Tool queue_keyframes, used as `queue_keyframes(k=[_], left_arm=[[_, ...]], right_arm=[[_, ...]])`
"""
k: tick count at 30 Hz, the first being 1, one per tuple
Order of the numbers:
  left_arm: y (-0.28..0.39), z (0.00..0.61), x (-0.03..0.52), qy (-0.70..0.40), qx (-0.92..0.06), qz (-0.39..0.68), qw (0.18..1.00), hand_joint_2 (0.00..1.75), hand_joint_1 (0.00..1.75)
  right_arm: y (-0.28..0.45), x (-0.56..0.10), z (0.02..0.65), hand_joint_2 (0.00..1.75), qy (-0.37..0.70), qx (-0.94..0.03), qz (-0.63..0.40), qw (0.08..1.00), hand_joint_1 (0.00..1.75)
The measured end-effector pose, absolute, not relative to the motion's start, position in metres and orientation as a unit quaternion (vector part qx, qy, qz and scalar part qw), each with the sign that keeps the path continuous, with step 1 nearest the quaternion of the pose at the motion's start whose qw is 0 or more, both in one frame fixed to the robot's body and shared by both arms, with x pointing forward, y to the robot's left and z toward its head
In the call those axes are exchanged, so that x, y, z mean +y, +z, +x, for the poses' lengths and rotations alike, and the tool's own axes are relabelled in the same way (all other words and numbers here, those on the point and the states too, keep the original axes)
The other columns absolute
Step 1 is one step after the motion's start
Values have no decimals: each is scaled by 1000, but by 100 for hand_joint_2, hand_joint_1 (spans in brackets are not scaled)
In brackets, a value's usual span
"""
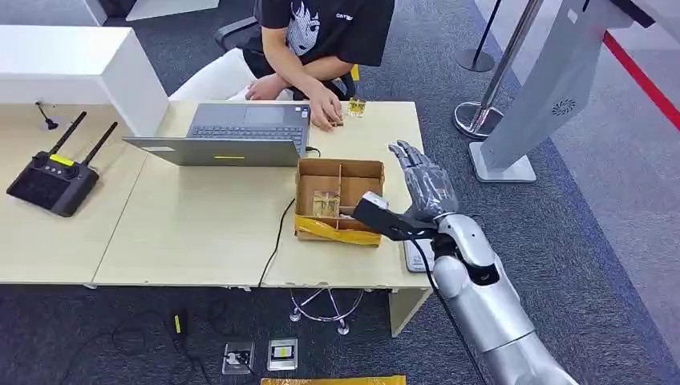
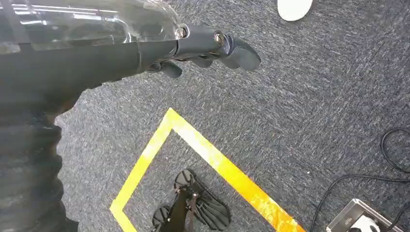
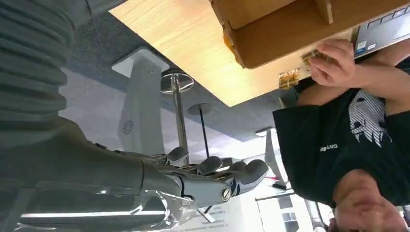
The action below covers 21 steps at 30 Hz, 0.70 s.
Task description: Pass the card to the sensor for recognition and then transmit it.
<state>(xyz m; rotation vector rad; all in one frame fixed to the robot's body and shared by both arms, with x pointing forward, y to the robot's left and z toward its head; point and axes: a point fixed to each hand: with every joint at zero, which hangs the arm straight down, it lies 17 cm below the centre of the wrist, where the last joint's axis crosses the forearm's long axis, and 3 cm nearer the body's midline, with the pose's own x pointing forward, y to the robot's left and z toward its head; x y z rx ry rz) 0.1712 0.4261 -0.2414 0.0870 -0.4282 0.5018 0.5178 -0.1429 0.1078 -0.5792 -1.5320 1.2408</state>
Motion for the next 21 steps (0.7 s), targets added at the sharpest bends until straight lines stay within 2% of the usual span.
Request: queue_keyframes(k=[12,21], left_arm=[[-241,172,424,247,-211,38,945,175,0],[-241,172,424,249,-212,38,944,175,0]], right_arm=[[118,-130,512,175,510,-659,-222,507,0],[97,-117,508,175,511,-658,-210,512,0]])
